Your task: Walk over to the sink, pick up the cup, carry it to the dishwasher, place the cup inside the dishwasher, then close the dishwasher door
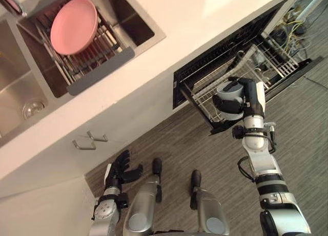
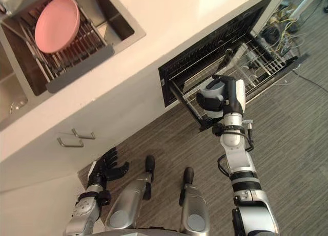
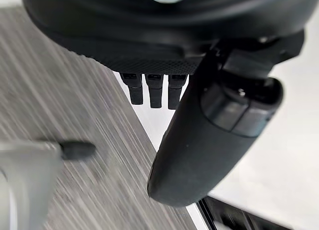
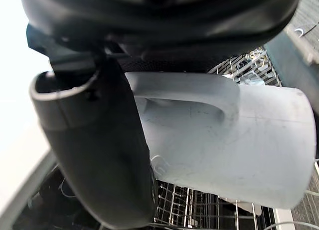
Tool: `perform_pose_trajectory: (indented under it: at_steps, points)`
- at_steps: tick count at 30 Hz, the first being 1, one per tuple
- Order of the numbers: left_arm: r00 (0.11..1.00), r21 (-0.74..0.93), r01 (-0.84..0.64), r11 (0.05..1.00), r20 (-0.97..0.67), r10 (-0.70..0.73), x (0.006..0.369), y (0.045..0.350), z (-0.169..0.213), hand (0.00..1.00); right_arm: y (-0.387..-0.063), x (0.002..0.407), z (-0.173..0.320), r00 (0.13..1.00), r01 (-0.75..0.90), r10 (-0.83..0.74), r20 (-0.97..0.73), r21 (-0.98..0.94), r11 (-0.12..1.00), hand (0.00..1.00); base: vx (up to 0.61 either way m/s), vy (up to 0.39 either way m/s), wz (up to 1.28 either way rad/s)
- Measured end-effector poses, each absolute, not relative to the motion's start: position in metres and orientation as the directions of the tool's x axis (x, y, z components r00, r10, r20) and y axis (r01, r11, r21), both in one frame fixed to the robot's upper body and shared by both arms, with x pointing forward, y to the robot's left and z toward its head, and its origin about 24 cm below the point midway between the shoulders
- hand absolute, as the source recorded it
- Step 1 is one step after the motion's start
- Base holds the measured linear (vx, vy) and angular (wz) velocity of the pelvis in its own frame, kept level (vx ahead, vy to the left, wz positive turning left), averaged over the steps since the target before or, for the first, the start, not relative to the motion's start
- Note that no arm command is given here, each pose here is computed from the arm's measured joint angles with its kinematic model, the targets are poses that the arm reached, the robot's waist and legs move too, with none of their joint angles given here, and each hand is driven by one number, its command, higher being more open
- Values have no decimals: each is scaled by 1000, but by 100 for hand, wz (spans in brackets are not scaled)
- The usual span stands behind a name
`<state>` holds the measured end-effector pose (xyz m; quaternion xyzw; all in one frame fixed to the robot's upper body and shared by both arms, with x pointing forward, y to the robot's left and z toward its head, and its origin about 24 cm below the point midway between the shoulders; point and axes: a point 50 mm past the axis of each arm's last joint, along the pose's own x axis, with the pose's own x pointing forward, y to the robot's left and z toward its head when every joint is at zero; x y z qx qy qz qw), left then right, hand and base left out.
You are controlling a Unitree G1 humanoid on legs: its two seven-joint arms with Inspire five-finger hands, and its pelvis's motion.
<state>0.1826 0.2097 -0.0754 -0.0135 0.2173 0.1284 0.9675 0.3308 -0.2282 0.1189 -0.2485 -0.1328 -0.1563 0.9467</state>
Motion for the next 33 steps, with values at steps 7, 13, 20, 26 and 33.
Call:
perform_pose_trajectory:
  at_steps: [7,13,20,26,33]
  points:
    - [871,6,-284,959,-417,260,186,204,-77,90,-227,339,141,887,403,-239,394,-413,816,30,3,-12,2]
    - [882,-11,-277,961,-399,250,199,199,-74,90,-225,349,151,877,424,-234,420,-446,788,90,1,-1,2]
    - [884,-11,-283,959,-391,256,205,199,-73,90,-229,353,145,889,423,-257,378,-467,777,90,2,1,1]
    - [890,-23,-290,957,-373,261,212,195,-69,90,-229,354,144,887,428,-273,372,-443,788,90,0,0,0]
    - [889,-40,-293,955,-379,257,212,190,-70,90,-231,353,144,876,447,-323,358,-353,822,90,0,0,0]
